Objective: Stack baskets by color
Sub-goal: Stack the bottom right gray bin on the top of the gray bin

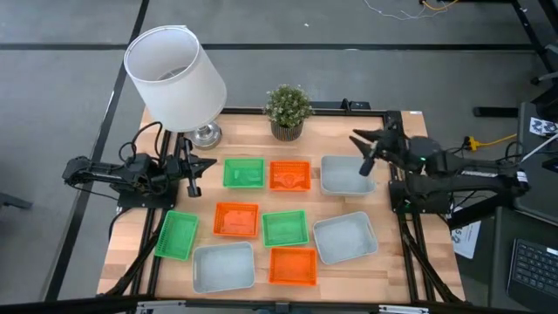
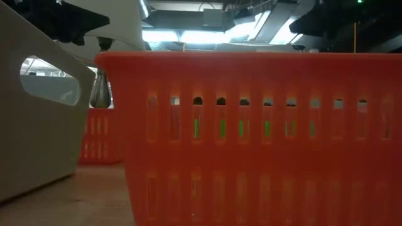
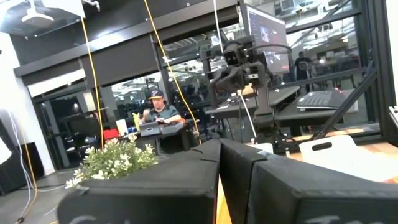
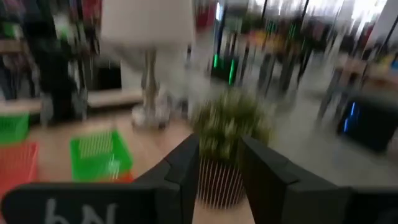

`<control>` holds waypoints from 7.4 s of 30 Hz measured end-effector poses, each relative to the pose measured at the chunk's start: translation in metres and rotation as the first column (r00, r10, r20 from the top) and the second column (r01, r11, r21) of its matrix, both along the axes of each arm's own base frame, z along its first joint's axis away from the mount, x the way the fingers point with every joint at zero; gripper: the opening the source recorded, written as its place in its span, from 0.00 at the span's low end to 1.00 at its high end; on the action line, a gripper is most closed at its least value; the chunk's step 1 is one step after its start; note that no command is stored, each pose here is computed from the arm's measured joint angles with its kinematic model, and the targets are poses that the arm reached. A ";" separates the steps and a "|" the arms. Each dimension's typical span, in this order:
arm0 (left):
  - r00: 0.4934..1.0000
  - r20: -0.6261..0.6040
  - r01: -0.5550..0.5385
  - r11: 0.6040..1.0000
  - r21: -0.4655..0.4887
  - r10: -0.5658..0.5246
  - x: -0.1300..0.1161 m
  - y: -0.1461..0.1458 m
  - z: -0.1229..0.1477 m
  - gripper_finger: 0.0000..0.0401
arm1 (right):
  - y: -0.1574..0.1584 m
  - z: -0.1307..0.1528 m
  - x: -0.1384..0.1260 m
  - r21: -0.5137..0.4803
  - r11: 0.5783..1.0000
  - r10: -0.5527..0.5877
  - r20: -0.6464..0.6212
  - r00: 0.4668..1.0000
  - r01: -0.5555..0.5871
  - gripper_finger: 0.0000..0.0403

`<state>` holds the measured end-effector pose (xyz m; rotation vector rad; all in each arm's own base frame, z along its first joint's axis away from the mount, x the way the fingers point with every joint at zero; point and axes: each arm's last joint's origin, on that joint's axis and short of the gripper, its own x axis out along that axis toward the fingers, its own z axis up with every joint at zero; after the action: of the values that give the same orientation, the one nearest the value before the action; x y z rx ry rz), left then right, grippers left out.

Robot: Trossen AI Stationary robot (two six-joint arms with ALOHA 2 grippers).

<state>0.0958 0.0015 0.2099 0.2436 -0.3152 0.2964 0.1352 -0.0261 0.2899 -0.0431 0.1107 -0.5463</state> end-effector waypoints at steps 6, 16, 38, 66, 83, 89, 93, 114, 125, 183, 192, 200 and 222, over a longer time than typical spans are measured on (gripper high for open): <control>1.000 -0.002 0.001 1.000 0.000 -0.001 0.000 0.000 0.000 0.00 | -0.001 0.011 0.025 0.202 0.977 0.114 -0.255 0.960 -0.063 0.28; 1.000 -0.009 0.002 1.000 -0.004 -0.002 0.000 0.000 -0.001 0.00 | 0.014 -0.002 0.061 0.615 0.667 0.688 -0.291 0.665 -0.420 0.28; 0.998 -0.065 0.002 1.000 -0.002 -0.002 0.002 0.000 -0.006 0.00 | 0.056 -0.041 0.080 0.759 0.594 0.768 -0.434 0.471 -0.268 0.28; 0.998 -0.061 0.011 1.000 -0.027 -0.012 0.002 0.000 -0.006 0.00 | 0.067 -0.061 0.091 0.681 0.701 0.694 -0.579 0.428 -0.214 0.28; 0.995 -0.094 0.015 0.999 -0.046 -0.020 0.003 0.000 -0.010 0.00 | 0.087 -0.093 0.103 0.667 0.731 0.673 -0.670 0.313 -0.145 0.28; 0.995 -0.094 0.015 0.999 -0.046 -0.020 0.003 0.000 -0.010 0.00 | 0.089 -0.114 0.110 0.666 0.745 0.648 -0.707 0.284 -0.038 0.28; 0.995 -0.094 0.015 0.999 -0.046 -0.020 0.003 0.000 -0.010 0.00 | 0.091 -0.125 0.115 0.674 0.738 0.655 -0.709 0.262 -0.023 0.28; 0.995 -0.098 0.015 0.999 -0.045 -0.019 0.003 0.000 -0.010 0.00 | 0.100 -0.119 0.123 0.695 0.718 0.689 -0.707 0.159 -0.023 0.01; 0.995 -0.099 0.015 0.999 -0.046 -0.019 0.003 0.000 -0.010 0.00 | 0.093 -0.028 0.120 0.466 0.884 0.462 -0.884 -0.073 -0.048 0.00; 0.992 -0.120 0.017 0.998 -0.063 -0.025 0.004 0.000 -0.013 0.00 | -0.115 0.014 0.036 0.536 0.828 0.549 -0.712 0.438 -0.166 0.00; 0.988 -0.153 0.016 0.998 -0.067 -0.026 0.005 0.000 -0.016 0.00 | -0.112 -0.022 0.042 0.579 0.803 0.581 -0.711 0.396 -0.140 0.00; 0.988 -0.153 0.016 0.998 -0.067 -0.026 0.005 0.000 -0.016 0.00 | -0.104 -0.048 0.045 0.526 0.845 0.525 -0.785 0.329 -0.092 0.00; 0.988 -0.153 0.016 0.998 -0.068 -0.026 0.005 0.000 -0.016 0.00 | -0.102 -0.050 0.048 0.544 0.829 0.552 -0.759 0.345 -0.130 0.07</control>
<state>0.1004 0.0012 0.1938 0.1962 -0.1553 0.2648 0.1828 -0.1277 0.2403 0.0417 1.2931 0.0293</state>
